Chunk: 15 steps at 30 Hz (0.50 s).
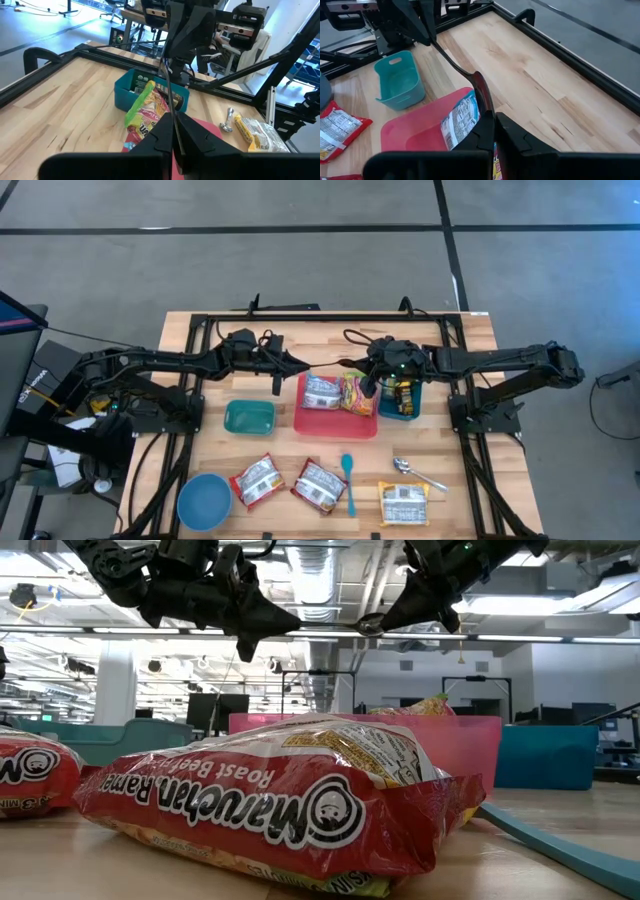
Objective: Pick & Place Food Item
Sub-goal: Put the black spoon into the green bin
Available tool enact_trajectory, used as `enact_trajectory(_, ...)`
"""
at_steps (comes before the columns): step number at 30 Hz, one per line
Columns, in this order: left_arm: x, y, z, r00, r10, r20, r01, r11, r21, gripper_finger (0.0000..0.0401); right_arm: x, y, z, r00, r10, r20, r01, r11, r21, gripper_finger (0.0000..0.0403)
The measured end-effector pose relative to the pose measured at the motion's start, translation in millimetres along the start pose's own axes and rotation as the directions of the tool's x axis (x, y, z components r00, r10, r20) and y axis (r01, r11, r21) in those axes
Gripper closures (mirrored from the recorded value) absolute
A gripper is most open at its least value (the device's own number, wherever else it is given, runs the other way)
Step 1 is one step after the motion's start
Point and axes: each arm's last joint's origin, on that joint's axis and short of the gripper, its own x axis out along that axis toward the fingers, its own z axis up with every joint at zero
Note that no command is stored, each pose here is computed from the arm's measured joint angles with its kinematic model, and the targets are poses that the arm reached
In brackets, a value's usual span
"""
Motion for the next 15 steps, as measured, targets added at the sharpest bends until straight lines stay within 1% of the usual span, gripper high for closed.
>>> enact_trajectory(6,0.0,0.0,0.1,1.000,0.005,0.002,-0.005,1.000,-0.001,0.0393,0.0,0.0,0.0,1.000,0.000,0.000,0.000,1.000,0.006,0.0397)
enact_trajectory(15,0.0,0.1,0.1,1.000,0.007,0.002,-0.007,1.000,-0.006,0.0398,0.0,0.0,0.0,1.000,0.000,0.000,0.000,1.000,0.011,0.0358)
